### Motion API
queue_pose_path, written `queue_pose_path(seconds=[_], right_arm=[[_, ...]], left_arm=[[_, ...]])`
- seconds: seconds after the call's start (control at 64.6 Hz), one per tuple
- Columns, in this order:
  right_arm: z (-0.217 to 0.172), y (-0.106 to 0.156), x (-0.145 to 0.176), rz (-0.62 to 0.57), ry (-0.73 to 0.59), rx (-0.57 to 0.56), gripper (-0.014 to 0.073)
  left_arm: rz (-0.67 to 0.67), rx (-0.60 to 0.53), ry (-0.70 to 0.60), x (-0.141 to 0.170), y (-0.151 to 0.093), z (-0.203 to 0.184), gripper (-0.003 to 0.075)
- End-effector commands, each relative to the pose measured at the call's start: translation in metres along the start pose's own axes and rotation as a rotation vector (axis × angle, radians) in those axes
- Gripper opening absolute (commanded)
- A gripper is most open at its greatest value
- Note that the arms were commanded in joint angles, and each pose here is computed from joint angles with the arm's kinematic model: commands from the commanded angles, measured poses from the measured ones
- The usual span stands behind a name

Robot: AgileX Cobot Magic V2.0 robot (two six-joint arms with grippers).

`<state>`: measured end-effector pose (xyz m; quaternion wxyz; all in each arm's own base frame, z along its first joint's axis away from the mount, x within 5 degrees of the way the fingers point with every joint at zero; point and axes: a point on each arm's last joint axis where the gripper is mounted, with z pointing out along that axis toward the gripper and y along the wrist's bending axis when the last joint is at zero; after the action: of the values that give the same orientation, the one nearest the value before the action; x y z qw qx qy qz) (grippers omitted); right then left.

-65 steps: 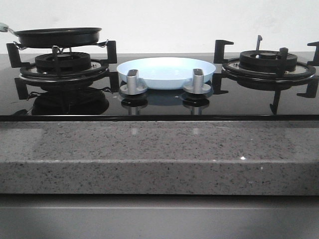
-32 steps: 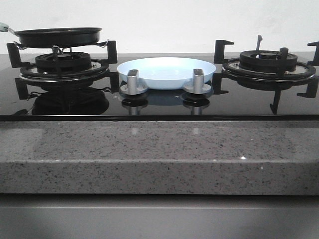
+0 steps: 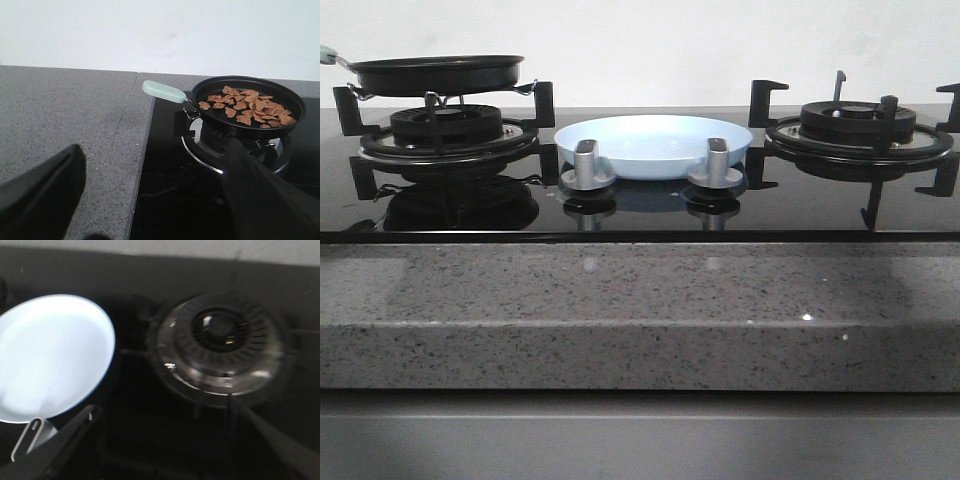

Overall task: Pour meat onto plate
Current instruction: 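Lower the right gripper onto the light blue plate rim and grasp it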

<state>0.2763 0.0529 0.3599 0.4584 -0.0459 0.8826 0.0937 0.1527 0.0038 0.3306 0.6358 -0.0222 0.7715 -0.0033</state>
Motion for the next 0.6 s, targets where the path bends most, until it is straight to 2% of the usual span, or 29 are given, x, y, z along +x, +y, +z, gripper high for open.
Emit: queue_pose_path(seconds=[0.0, 0.248, 0.589], right_arm=[[0.013, 0.014, -0.031, -0.024, -0.002, -0.039, 0.0517], [0.077, 0.033, -0.063, -0.072, 0.262, -0.104, 0.0515], [0.142, 0.04, -0.081, -0.139, 0.447, -0.17, 0.0515]], left_arm=[[-0.009, 0.0, -0.119, -0.019, 0.0, -0.003, 0.0514], [-0.009, 0.0, -0.119, -0.019, 0.0, -0.003, 0.0511], [-0.009, 0.0, -0.119, -0.019, 0.0, -0.003, 0.0511]])
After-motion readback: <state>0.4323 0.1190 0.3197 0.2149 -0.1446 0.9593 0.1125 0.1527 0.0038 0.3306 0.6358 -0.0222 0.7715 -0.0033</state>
